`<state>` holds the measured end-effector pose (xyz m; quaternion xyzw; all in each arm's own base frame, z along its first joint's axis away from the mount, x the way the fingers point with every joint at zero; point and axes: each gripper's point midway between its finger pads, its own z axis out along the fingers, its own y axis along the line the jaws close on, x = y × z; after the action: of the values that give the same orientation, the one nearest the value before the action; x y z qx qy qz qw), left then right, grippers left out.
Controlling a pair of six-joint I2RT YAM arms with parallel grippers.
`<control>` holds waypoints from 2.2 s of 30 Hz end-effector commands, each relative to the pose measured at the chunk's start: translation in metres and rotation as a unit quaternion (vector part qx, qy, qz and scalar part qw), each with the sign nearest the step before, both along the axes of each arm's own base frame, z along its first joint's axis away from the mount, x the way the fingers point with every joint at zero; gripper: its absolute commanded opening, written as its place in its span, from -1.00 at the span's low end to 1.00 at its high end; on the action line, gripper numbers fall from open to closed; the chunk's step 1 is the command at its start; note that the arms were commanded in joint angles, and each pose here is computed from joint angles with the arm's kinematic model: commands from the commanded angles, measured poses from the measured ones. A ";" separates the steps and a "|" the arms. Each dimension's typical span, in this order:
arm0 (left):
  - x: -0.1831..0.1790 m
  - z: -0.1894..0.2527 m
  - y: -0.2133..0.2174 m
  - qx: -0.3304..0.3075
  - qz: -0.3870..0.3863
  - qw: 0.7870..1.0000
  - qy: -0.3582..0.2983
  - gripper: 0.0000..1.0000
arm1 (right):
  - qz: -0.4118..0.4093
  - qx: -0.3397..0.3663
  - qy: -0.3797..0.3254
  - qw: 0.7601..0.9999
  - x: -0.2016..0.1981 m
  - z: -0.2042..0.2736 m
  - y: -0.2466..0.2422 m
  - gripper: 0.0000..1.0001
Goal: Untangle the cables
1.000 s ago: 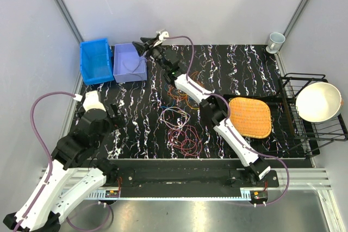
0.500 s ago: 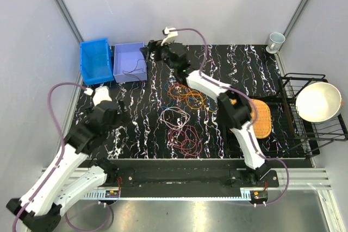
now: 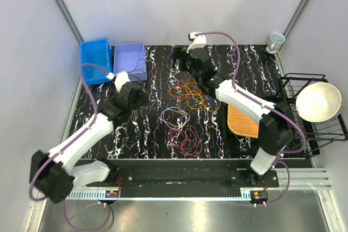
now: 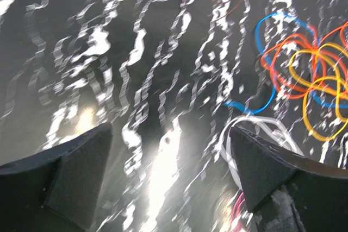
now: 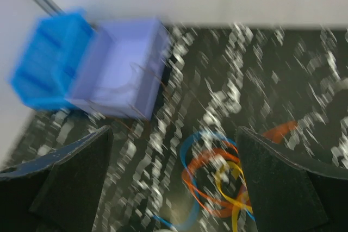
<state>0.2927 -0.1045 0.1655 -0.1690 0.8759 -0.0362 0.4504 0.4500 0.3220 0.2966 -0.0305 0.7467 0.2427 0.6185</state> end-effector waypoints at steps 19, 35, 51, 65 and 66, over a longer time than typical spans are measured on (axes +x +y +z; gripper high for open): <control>0.193 -0.048 -0.078 0.129 -0.086 0.987 0.030 0.77 | -0.010 -0.023 0.221 0.975 -0.056 -0.107 -0.074 0.99; 0.222 -0.089 -0.075 0.132 -0.106 0.984 0.059 0.52 | 0.003 -0.015 0.229 0.973 -0.057 -0.111 -0.068 0.99; 0.235 -0.112 -0.072 0.130 -0.108 0.983 0.072 0.00 | 0.024 -0.008 0.239 0.971 -0.053 -0.116 -0.057 0.99; 0.245 -0.116 -0.075 0.106 -0.126 0.983 0.083 -0.45 | 0.038 0.001 0.253 0.967 -0.052 -0.123 -0.051 0.99; 0.245 -0.120 -0.076 0.103 -0.131 0.982 0.087 -0.47 | 0.038 0.002 0.252 0.967 -0.051 -0.123 -0.051 0.99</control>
<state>0.5214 -0.1721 0.0375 -0.0119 0.9284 0.0392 0.3693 0.3854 0.2619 0.1460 0.0036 0.8962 0.2398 0.3732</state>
